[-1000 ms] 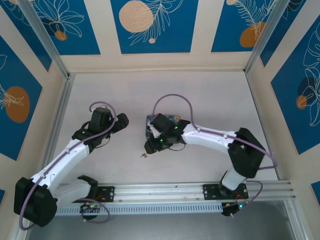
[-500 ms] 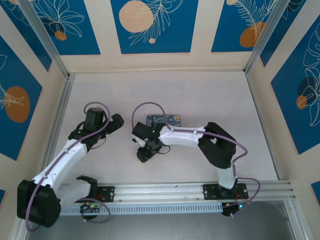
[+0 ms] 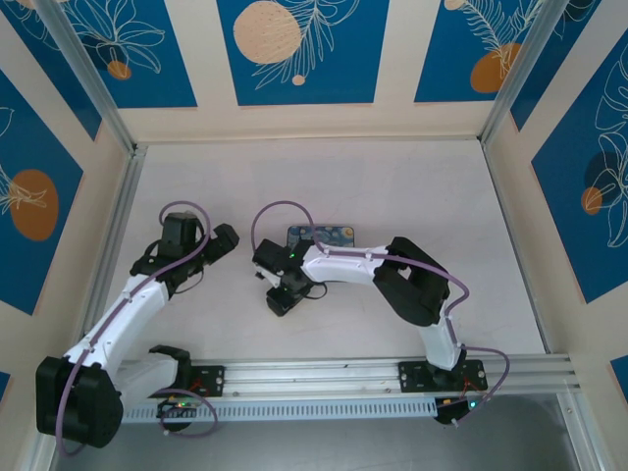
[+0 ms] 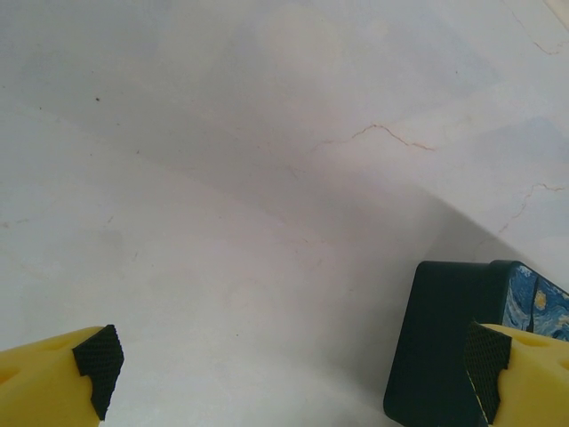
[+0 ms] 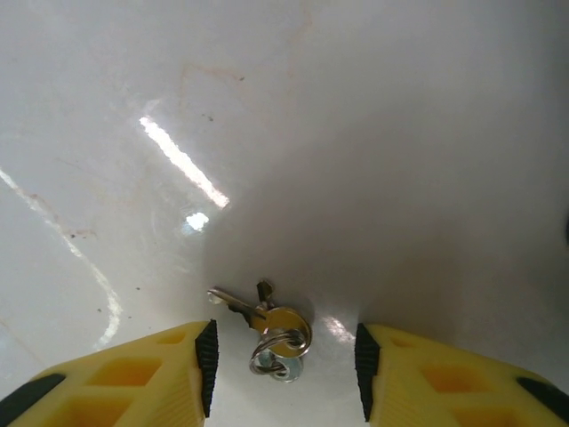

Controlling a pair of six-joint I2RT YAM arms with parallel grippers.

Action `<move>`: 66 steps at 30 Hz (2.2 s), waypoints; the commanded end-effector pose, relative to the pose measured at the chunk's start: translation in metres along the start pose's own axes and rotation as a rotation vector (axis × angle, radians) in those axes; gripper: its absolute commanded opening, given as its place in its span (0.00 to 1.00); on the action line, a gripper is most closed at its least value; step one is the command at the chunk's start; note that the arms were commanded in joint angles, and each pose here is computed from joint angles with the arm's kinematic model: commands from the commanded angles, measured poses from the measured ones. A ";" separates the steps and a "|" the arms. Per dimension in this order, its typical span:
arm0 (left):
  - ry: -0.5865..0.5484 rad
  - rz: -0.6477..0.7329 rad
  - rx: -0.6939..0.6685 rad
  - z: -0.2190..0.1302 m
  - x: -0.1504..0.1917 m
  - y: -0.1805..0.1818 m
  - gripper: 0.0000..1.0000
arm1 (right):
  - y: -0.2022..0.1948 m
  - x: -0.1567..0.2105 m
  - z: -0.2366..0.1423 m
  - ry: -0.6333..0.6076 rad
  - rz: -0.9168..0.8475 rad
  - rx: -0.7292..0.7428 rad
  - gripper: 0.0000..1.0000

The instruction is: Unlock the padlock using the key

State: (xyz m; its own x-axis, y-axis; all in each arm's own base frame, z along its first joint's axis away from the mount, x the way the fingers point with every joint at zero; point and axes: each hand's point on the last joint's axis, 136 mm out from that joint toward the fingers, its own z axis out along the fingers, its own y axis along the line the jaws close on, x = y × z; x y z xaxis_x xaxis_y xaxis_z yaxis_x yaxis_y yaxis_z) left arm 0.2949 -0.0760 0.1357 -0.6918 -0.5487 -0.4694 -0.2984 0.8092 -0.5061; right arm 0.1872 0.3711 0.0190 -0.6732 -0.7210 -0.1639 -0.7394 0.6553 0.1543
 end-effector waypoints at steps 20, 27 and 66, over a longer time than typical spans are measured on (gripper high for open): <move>0.019 -0.044 0.016 0.003 0.002 0.003 1.00 | -0.001 0.024 0.026 0.094 -0.091 0.195 0.37; 0.015 -0.041 0.010 0.000 0.003 0.004 1.00 | -0.002 0.026 0.025 0.091 -0.066 0.207 0.21; 0.209 0.097 0.470 0.007 0.045 -0.159 1.00 | -0.093 0.027 -0.151 -0.404 0.489 -0.080 0.00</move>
State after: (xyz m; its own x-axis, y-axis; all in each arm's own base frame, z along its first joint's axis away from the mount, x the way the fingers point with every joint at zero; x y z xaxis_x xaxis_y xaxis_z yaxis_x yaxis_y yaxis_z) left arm 0.3013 -0.2050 0.1570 -0.8473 -0.4090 -0.3387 -0.0385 0.6835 -0.7289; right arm 0.2373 0.2627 0.1384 -0.8792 -0.2475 -0.4072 -0.3864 0.8704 0.3052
